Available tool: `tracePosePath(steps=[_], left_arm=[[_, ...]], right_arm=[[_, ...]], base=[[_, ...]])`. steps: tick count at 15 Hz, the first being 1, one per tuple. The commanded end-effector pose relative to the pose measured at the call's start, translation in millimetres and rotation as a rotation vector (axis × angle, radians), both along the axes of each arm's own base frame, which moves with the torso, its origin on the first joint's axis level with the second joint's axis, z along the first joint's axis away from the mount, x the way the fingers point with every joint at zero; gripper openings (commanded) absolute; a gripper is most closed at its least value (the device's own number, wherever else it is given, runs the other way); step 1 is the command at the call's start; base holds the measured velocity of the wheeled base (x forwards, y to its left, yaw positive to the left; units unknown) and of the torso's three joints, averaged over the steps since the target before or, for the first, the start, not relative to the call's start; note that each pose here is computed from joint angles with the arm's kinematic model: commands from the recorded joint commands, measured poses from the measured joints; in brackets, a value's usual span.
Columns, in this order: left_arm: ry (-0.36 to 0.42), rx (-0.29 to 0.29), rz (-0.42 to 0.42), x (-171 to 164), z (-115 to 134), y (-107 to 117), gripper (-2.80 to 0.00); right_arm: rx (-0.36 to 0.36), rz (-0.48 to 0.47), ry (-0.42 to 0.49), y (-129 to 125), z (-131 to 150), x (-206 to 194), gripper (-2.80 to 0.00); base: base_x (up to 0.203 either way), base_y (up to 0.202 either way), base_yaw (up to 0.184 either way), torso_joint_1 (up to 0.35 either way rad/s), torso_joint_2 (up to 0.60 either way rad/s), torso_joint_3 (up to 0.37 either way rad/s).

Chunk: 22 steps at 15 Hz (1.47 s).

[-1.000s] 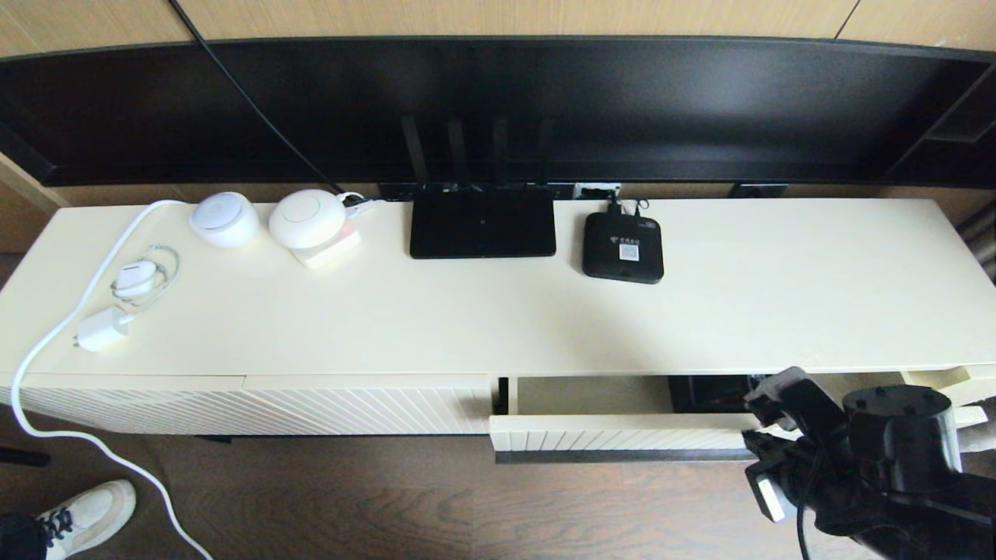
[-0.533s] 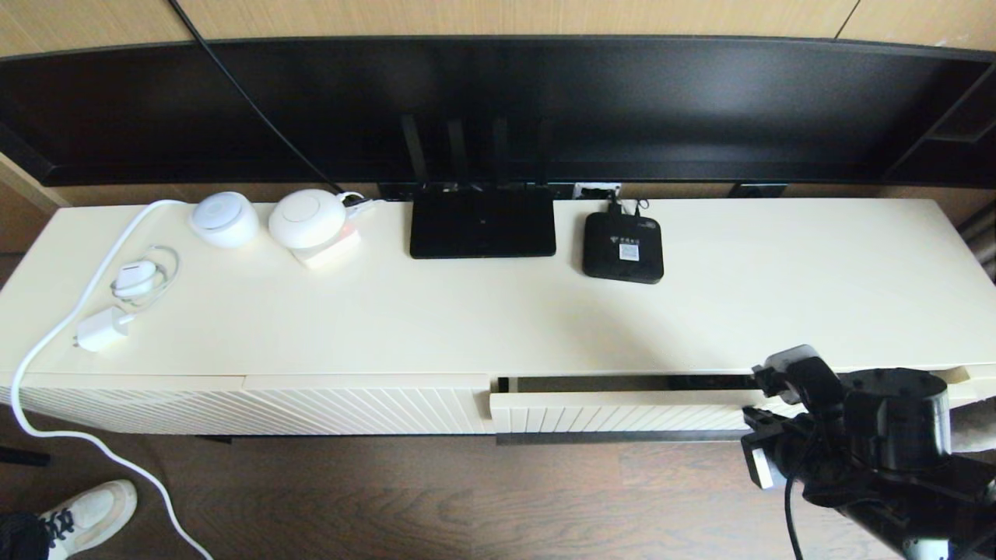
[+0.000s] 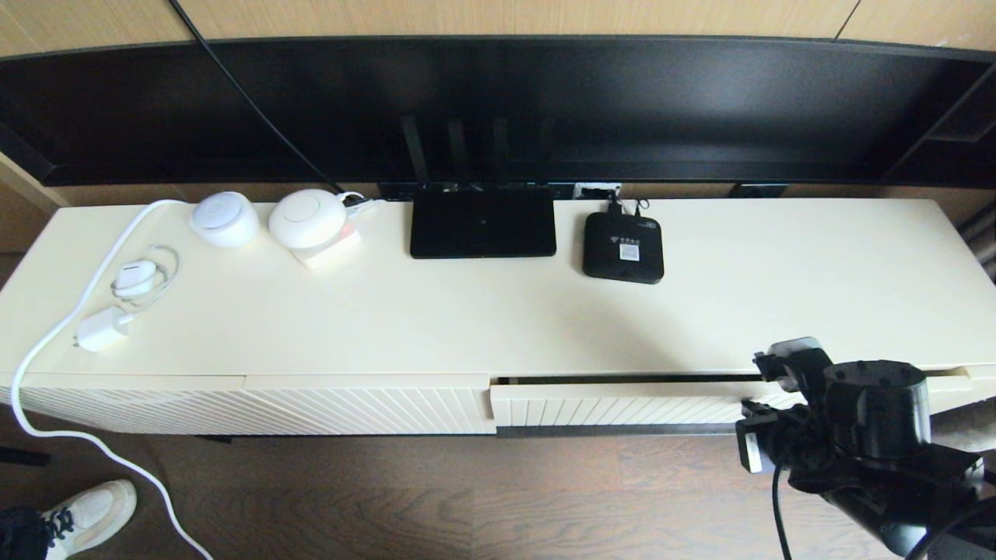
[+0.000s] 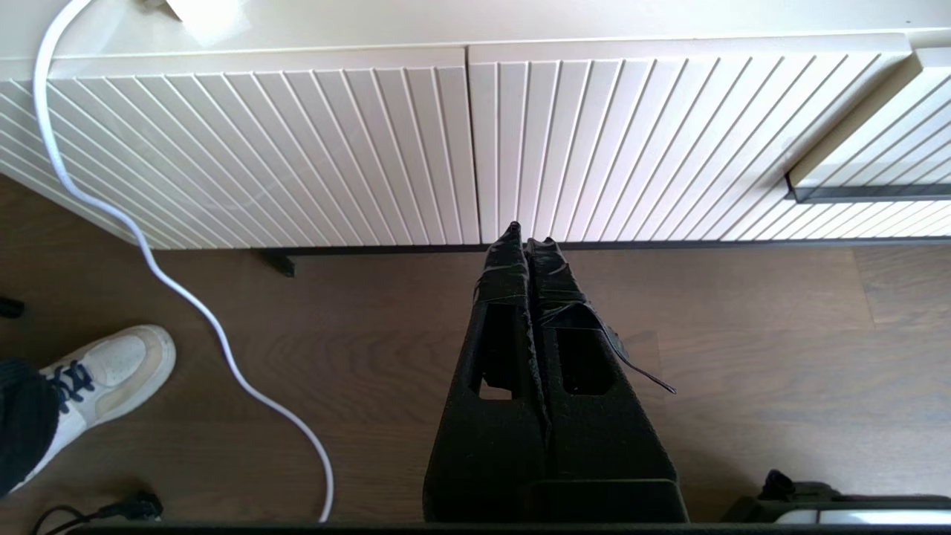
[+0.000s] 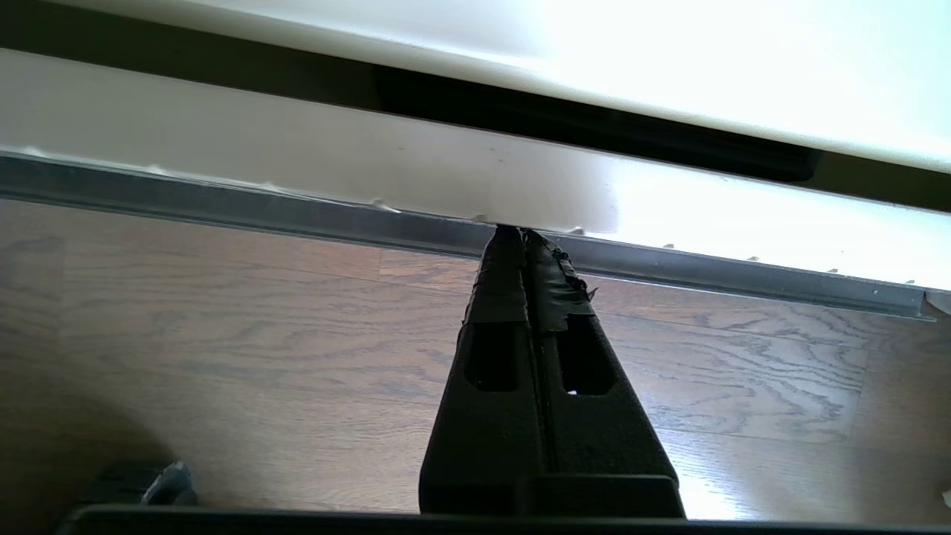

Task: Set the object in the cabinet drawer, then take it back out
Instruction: Close the drawer, then open the drawer

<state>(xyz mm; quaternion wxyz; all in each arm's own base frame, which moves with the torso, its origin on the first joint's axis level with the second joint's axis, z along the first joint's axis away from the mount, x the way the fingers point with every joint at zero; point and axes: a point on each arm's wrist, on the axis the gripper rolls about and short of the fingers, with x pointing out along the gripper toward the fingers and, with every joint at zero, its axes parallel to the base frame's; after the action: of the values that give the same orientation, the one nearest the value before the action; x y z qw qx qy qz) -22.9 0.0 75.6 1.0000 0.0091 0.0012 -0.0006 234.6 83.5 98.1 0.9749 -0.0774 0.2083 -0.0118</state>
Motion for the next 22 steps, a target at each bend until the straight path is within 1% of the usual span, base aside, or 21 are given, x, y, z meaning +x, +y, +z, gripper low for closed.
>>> tracePosePath(steps=[1,3,5,8,9,11,13,14,15,17,18,20,21,22], left_arm=[[0.002,0.000,0.000,0,0,0,-2.80],[0.002,0.000,0.000,0,0,0,-2.80],[0.002,0.000,0.000,0,0,0,-2.80],[0.002,0.000,0.000,0,0,0,-2.80],[0.001,0.000,0.000,0,0,0,-2.80],[0.002,0.000,0.000,0,0,0,-2.80],[0.002,0.000,0.000,0,0,0,-2.80],[0.001,0.000,0.000,0,0,0,-2.80],[0.002,0.000,0.000,0,0,0,-2.80],[0.002,0.000,0.000,0,0,0,-2.80],[0.002,0.000,0.000,0,0,0,-2.80],[0.002,0.000,0.000,0,0,0,-2.80],[0.002,0.000,0.000,0,0,0,-2.80],[0.002,0.000,0.000,0,0,0,-2.80]], right_arm=[[0.000,-0.003,0.000,0,-1,0,-2.80],[-0.004,-0.001,-0.002,-2,1,-4,-2.80],[-0.002,0.015,-0.028,-5,12,-16,-2.80],[-0.039,0.070,-0.049,-14,31,-44,-2.80],[-0.057,0.088,-0.040,-17,34,-54,-2.80],[-0.113,0.124,0.013,-24,36,-72,-2.80],[-0.156,0.182,0.076,-30,40,-90,-2.80],[-0.179,0.219,0.091,-33,43,-97,-2.80],[-0.216,0.269,0.084,-33,48,-103,-2.80],[-0.332,0.382,0.086,-34,48,-115,-2.80],[-0.401,0.428,0.107,-36,43,-122,-2.80],[-0.573,0.531,0.160,-40,33,-133,-2.80],[-0.629,0.567,0.185,-42,27,-136,-2.80],[-0.707,0.617,0.204,-42,24,-137,-2.80]], base=[[0.000,0.000,0.000,0.000,0.00,0.000],[0.000,0.000,0.000,0.000,0.00,0.000],[0.000,0.000,0.000,0.000,0.00,0.000],[0.000,0.000,0.000,0.000,0.00,0.000],[0.000,0.000,0.000,0.000,0.00,0.000],[0.000,0.000,0.000,0.000,0.00,0.000],[0.000,0.000,0.000,0.000,0.00,0.000],[0.000,0.000,0.000,0.000,0.00,0.000],[0.000,0.000,0.000,0.000,0.00,0.000],[0.000,0.000,0.000,0.000,0.00,0.000],[0.000,0.000,0.000,0.000,0.00,0.000],[0.000,0.000,0.000,0.000,0.00,0.000],[0.000,0.000,0.000,0.000,0.00,0.000],[0.000,0.000,0.000,0.000,0.00,0.000]])
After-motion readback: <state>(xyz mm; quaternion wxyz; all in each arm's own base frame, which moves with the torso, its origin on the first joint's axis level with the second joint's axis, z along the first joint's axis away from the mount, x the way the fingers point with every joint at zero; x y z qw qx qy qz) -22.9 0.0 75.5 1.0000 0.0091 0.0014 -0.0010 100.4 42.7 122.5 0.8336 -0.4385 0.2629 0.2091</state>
